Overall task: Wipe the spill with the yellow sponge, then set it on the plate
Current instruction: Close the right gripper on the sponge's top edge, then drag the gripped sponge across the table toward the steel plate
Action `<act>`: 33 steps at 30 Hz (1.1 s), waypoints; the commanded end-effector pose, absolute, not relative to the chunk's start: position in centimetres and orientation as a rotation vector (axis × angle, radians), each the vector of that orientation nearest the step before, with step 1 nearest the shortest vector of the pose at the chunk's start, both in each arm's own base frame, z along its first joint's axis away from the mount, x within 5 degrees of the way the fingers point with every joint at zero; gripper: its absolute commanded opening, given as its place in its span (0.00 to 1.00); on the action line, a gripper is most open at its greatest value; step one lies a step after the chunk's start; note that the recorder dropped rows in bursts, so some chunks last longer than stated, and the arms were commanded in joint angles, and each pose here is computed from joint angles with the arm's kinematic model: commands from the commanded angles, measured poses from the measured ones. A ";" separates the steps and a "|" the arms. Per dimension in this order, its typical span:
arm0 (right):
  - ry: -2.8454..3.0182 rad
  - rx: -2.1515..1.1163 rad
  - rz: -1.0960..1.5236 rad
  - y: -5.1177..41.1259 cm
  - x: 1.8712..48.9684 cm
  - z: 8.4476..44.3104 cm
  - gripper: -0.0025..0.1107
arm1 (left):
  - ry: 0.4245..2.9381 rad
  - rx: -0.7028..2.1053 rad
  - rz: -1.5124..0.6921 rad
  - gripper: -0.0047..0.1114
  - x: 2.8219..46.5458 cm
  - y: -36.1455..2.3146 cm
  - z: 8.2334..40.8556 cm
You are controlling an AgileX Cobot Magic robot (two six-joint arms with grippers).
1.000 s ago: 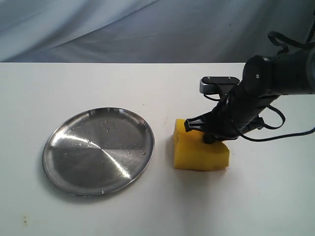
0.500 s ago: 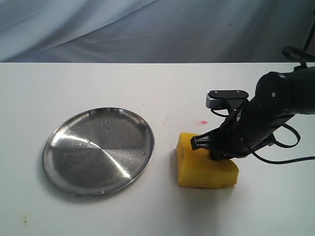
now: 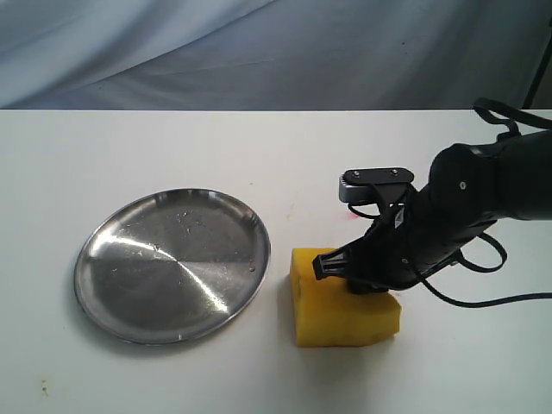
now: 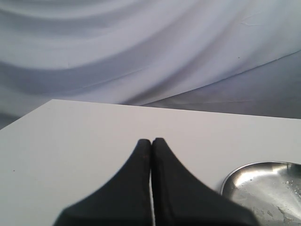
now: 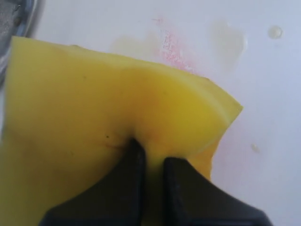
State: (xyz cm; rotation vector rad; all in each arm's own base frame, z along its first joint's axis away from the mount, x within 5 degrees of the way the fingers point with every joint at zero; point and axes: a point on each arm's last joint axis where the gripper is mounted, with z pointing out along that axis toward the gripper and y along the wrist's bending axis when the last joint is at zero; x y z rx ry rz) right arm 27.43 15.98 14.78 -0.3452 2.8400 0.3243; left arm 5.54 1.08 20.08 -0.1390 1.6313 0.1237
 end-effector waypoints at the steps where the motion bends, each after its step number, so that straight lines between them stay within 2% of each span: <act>1: 2.801 -0.304 0.328 15.5 28.0 14.5 0.02 | 1.628 -0.136 0.117 0.04 5.5 1.0 20.0; 11: 2.745 -0.064 0.276 11.3 31.1 12.7 0.02 | 1.628 -0.136 0.117 0.04 5.5 1.0 20.0; 18: 2.718 0.122 0.251 8.0 32.8 13.3 0.02 | 1.628 -0.137 0.116 0.04 5.5 1.0 20.0; 26: 2.790 0.092 0.201 7.7 31.5 14.1 0.02 | 1.628 -0.135 0.117 0.04 5.5 1.0 20.0; 33: 2.774 -0.024 0.238 9.9 28.6 15.6 0.02 | 1.628 -0.135 0.117 0.04 5.5 1.0 20.0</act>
